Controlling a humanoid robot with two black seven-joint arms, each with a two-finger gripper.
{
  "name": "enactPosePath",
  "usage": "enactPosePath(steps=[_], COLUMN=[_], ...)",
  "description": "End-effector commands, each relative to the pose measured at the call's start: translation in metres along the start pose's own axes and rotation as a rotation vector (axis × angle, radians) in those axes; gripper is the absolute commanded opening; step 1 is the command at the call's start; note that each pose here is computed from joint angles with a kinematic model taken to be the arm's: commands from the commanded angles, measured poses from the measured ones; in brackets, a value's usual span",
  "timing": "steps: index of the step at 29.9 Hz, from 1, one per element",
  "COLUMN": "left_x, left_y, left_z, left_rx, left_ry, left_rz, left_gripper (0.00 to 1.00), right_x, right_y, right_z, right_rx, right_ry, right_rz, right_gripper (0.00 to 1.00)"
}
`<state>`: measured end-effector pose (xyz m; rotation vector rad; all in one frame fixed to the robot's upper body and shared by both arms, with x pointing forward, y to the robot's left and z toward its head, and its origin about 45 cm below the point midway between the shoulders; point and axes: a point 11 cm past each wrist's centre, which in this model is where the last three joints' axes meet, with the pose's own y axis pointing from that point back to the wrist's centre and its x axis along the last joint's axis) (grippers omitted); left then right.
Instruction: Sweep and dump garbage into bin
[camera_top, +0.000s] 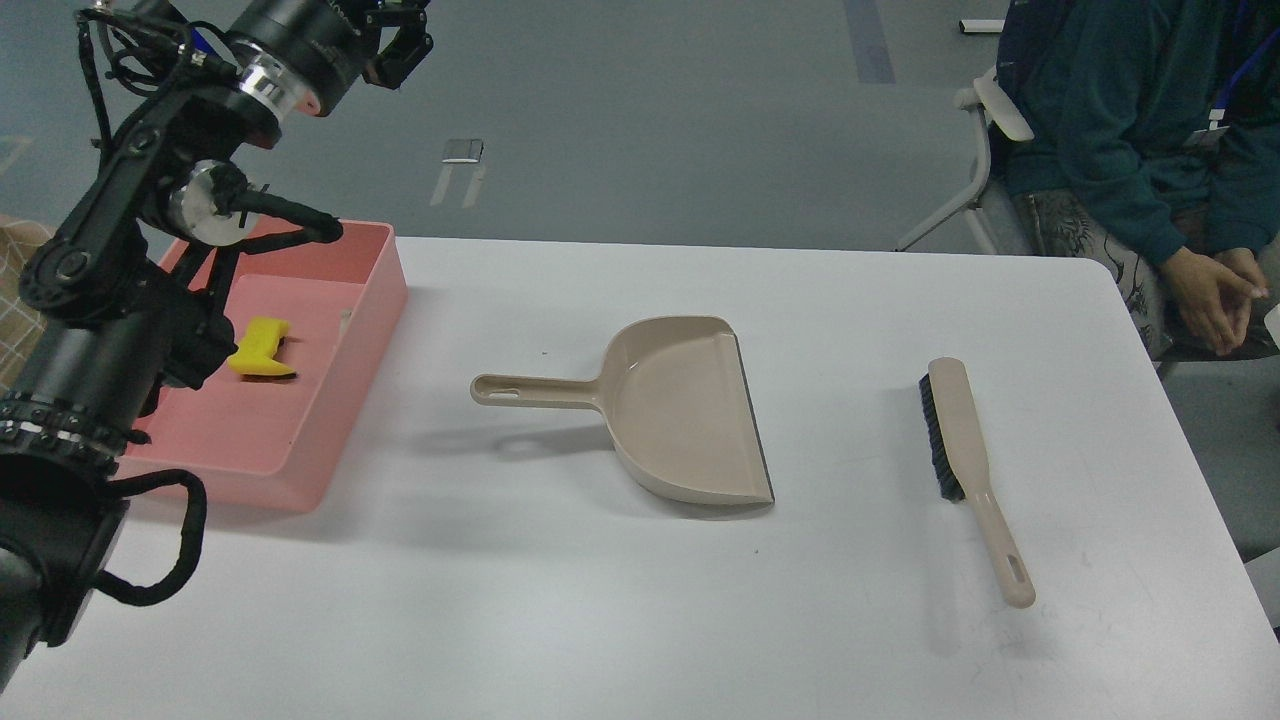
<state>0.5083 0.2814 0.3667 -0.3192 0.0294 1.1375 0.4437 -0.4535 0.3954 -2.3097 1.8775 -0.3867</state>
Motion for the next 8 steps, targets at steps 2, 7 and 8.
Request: enactPosePath(steps=[2, 7, 8], left_x=[-0.018, -0.039, -0.04], left_y=[-0.015, -0.025, -0.026], left_z=[-0.016, -0.028, -0.028], left_rx=[0.019, 0.023, 0.02], left_ry=[0.087, 0.138, 0.149], left_rz=[-0.012, -0.021, -0.016], left_gripper=[0.98, 0.98, 0.98], right_x=[-0.018, -0.036, -0.035], right_y=[-0.02, -0.034, -0.034], right_z=[0.002, 0.012, 0.015], right_rx=[0.069, 0.109, 0.109], right_ry=[-0.104, -0.226, -0.244], right_rz=[0.013, 0.034, 0.044], right_gripper=[0.98, 0.98, 0.98])
